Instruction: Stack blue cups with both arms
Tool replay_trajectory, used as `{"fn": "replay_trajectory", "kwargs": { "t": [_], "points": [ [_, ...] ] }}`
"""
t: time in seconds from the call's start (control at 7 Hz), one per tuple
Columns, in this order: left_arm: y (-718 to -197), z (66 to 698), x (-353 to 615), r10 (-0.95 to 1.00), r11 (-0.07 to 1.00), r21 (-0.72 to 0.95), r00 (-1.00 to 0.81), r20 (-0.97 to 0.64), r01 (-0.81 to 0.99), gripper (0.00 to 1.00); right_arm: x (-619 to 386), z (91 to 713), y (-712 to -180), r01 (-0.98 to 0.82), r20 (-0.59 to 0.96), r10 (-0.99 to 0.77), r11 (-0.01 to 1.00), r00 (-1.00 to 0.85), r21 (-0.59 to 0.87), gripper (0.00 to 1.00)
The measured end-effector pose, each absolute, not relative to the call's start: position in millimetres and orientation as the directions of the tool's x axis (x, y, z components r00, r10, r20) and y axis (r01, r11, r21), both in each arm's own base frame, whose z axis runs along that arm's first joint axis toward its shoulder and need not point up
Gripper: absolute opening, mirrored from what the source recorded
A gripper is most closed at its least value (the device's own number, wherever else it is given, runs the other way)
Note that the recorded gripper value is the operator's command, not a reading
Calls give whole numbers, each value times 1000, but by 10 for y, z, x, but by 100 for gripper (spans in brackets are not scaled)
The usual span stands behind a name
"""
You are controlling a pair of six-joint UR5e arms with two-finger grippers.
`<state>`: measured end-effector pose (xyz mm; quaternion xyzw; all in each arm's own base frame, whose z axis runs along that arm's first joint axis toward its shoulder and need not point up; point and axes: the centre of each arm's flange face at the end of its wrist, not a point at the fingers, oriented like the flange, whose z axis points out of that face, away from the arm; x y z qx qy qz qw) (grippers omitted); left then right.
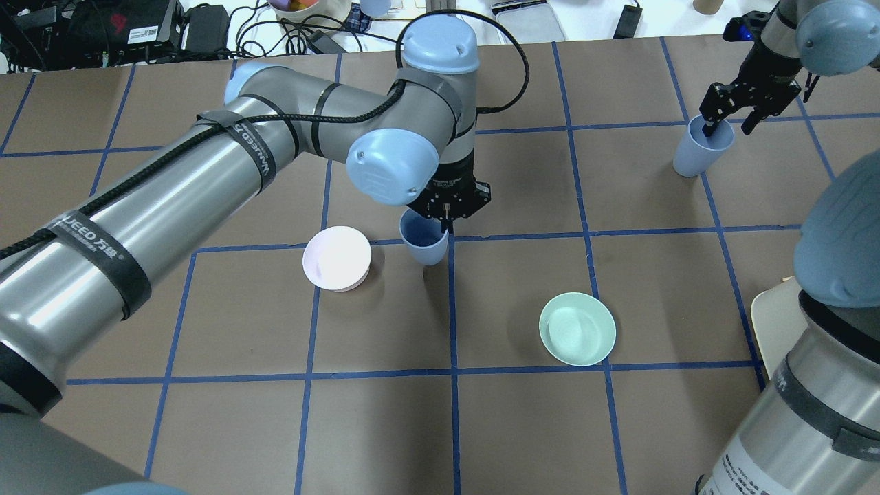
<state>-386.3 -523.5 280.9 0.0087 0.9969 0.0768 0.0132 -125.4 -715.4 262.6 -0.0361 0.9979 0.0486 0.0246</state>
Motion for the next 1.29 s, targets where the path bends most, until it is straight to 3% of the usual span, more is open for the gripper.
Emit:
{"fn": "replay_trajectory", "kwargs": {
  "t": [0.14,0.29,0.43,0.86,1.29],
  "points": [
    [-5045,2724,-3966,26,984,179,-1000,-18,22,0,-1250,2601,-7145,-75,-55,-70,992,-996,97,12],
    [-4917,2705,-4046,28,980,196,-1000,-1,27,0,-1246,2594,-7145,-75,-58,-70,993,-996,94,4],
    [-4877,2665,-4077,24,978,208,-1000,4,25,99,-1247,2597,-7145,-74,-59,-69,993,-996,91,0],
    [-4909,2791,-4059,15,982,189,-1000,14,18,100,-1220,2888,-7116,-66,-37,-64,996,-997,64,0],
    [-5179,3900,-3566,17,988,153,-999,41,23,100,-923,3478,-6982,-43,-30,-42,999,-999,19,0]
  ]
}}
